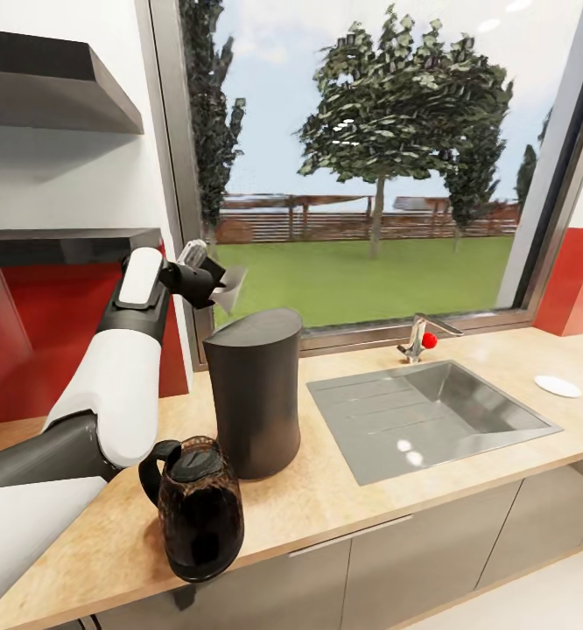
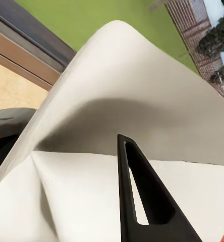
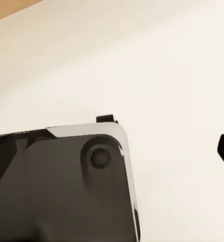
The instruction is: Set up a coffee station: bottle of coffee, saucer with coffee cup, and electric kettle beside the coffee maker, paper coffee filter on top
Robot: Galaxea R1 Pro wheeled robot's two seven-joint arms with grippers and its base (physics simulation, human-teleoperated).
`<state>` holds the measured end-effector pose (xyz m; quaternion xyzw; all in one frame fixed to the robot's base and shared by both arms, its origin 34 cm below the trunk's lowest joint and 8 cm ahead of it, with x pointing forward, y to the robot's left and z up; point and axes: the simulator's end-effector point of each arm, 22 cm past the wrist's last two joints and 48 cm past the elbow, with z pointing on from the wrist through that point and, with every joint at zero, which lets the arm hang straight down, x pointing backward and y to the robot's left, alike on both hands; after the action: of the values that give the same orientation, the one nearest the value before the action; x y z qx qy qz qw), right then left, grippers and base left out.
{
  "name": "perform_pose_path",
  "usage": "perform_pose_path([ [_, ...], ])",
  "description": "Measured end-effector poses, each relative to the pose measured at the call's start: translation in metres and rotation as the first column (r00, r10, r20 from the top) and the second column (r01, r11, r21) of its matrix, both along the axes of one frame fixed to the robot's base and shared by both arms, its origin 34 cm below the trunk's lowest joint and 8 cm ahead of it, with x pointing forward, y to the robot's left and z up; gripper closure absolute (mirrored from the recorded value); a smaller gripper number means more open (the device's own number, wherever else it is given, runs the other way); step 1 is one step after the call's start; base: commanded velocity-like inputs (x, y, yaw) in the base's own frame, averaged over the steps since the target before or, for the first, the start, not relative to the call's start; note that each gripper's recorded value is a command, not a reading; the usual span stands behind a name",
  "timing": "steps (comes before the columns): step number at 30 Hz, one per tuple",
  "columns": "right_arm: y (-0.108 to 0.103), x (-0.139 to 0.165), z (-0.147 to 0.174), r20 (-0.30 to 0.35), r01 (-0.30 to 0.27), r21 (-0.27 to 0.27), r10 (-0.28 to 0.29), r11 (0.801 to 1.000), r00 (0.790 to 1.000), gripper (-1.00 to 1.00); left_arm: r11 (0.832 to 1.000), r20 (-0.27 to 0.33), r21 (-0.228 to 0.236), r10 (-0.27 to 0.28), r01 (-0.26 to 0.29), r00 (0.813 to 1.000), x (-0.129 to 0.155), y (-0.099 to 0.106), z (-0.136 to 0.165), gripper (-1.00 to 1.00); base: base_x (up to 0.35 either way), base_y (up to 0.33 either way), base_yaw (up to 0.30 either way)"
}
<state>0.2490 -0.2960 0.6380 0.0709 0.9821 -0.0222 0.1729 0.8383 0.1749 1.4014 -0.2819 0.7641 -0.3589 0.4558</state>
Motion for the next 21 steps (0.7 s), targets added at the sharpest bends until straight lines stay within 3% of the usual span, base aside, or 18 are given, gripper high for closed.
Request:
perform_pose_path([
  [21,0.0005,0.0,0.0,0.0,0.0,0.001,0.0,1.0,1.0,-1.0,1.0,-0.003,-0.017,-0.003,0.003,1.0,-0.0003,0.0,0.0002,1.0,0.0,0.0,0.0],
])
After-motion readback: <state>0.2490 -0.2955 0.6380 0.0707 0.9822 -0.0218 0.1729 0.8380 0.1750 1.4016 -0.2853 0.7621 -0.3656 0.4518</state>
